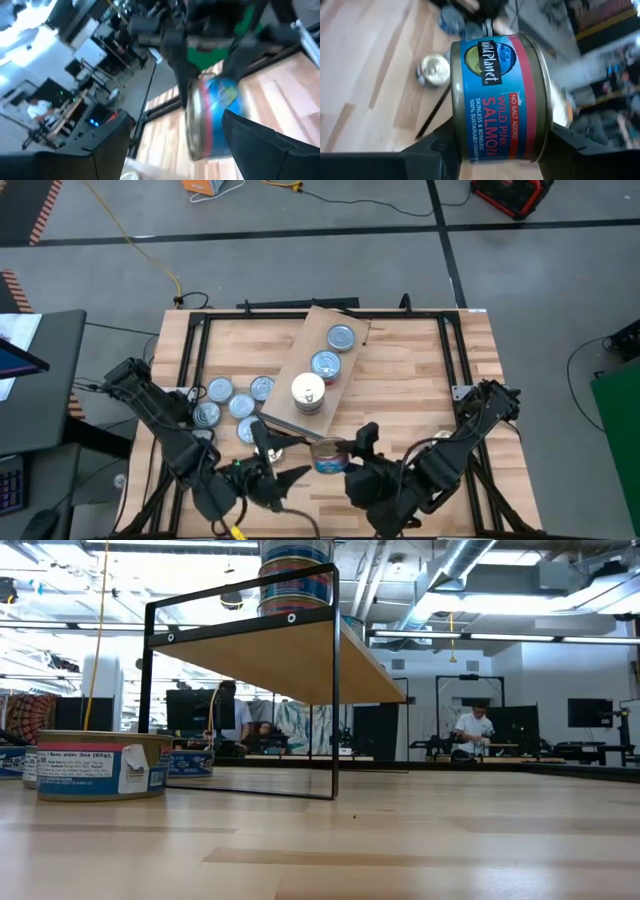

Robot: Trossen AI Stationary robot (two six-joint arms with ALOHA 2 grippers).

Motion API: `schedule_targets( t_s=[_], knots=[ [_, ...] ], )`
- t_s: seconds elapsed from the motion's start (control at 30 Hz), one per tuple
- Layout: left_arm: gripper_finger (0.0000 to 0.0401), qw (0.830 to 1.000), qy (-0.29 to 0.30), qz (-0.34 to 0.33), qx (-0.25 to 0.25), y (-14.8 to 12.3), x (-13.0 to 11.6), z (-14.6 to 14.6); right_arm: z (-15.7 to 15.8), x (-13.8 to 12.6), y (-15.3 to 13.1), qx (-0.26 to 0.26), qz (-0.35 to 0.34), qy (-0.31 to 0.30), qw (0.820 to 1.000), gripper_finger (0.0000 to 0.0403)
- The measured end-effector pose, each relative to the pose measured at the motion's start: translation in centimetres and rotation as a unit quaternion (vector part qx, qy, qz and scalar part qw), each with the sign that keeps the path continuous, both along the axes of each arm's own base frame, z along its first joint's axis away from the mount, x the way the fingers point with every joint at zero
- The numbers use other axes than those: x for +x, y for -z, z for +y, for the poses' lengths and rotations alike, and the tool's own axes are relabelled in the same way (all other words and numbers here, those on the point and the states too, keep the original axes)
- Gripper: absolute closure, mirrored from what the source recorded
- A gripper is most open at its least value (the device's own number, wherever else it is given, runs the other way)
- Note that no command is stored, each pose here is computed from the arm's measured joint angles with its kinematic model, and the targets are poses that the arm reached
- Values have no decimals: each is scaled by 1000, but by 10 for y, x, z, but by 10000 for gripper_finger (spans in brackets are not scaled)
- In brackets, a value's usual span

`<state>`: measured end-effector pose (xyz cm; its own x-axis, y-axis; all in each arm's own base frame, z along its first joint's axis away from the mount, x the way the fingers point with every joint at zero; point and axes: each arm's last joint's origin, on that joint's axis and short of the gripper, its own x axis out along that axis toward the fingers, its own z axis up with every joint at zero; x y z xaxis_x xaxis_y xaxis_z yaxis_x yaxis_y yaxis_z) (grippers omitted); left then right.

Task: Stack canned seafood by type on shelf
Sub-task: Stack the blue pink tuna can on top of the blue pink tuna can on the shelf

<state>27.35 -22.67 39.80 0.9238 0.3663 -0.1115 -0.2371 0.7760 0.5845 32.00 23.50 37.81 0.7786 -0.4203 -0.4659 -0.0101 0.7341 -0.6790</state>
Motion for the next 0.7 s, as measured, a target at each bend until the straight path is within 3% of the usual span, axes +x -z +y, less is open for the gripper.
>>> schedule_targets(
  t_s=[0.33, 0.7],
  knots=[
    [106, 992, -5, 31, -126, -24, -32, 71, -53, 37, -25, -61, -10, 23, 998, 177],
    [106, 994, -61, 48, -79, 0, -60, 116, -120, 65, -26, -75, 16, 83, 994, 174]
  ],
)
